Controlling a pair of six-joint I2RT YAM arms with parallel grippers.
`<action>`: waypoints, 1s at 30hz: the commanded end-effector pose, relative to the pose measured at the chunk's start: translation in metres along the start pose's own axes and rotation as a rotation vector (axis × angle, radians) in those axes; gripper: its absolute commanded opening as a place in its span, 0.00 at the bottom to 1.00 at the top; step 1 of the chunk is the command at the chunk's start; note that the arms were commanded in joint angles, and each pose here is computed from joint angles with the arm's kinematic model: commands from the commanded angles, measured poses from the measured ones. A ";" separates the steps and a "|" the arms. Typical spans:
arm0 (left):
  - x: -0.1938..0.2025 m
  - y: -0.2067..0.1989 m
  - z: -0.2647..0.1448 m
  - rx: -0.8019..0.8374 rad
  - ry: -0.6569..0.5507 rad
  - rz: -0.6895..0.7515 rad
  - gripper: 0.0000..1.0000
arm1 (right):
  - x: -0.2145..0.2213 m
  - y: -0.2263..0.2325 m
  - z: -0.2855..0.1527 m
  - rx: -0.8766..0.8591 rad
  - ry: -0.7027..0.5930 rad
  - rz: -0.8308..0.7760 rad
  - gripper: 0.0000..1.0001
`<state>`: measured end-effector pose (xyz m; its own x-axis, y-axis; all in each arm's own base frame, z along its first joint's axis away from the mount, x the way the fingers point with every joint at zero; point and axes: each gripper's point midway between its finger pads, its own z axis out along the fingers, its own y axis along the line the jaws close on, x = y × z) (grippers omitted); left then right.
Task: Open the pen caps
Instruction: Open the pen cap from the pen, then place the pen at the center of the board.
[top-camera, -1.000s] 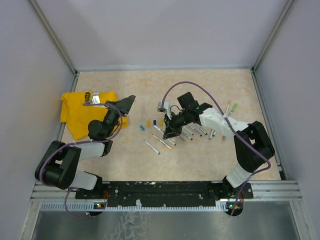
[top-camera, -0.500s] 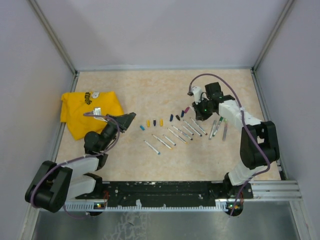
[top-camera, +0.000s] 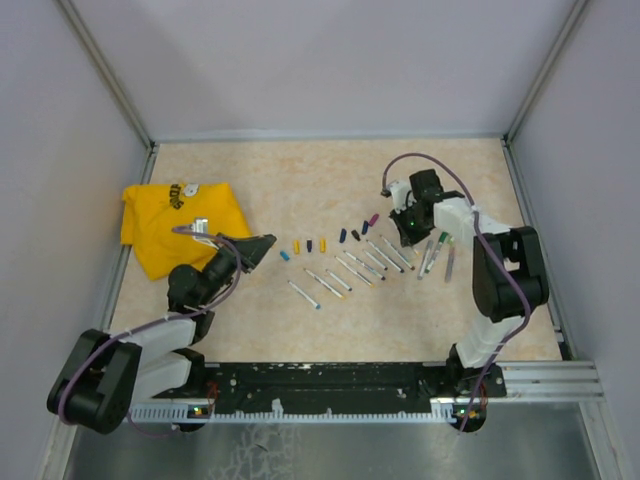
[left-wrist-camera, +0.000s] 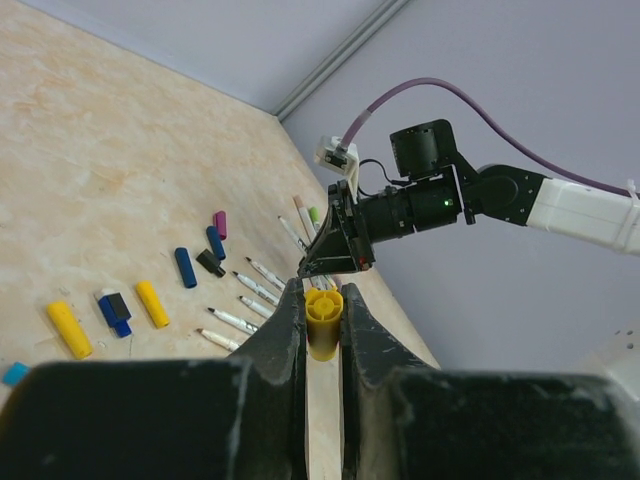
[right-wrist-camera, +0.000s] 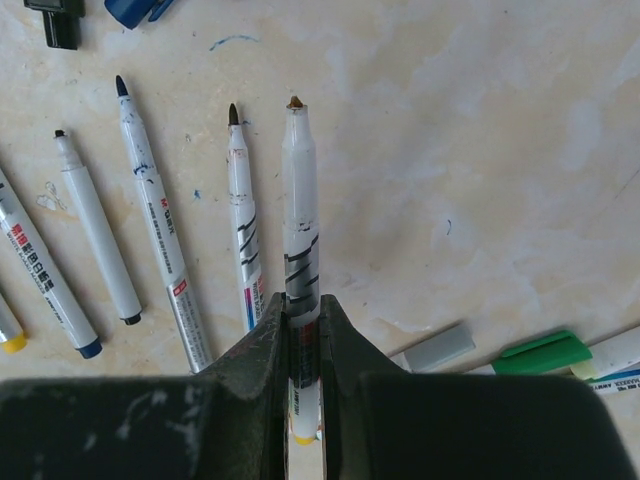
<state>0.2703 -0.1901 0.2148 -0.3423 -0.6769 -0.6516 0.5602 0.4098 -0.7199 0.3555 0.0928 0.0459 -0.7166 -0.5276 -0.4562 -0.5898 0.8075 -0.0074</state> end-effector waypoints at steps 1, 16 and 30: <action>0.006 -0.003 -0.001 0.028 0.037 0.012 0.00 | -0.014 -0.011 -0.001 0.029 -0.032 0.012 0.00; 0.012 -0.004 -0.001 0.046 0.067 -0.007 0.00 | -0.010 -0.009 0.006 0.012 -0.009 0.025 0.00; 0.015 -0.005 -0.001 0.053 0.077 -0.016 0.00 | -0.008 -0.009 0.009 0.005 -0.002 0.031 0.00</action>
<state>0.2638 -0.2008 0.1990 -0.4239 -0.6308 -0.6499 0.5589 0.3824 -0.7358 0.3518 0.0924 0.0309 -0.7431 -0.5215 -0.4193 -0.5803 0.8142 0.0157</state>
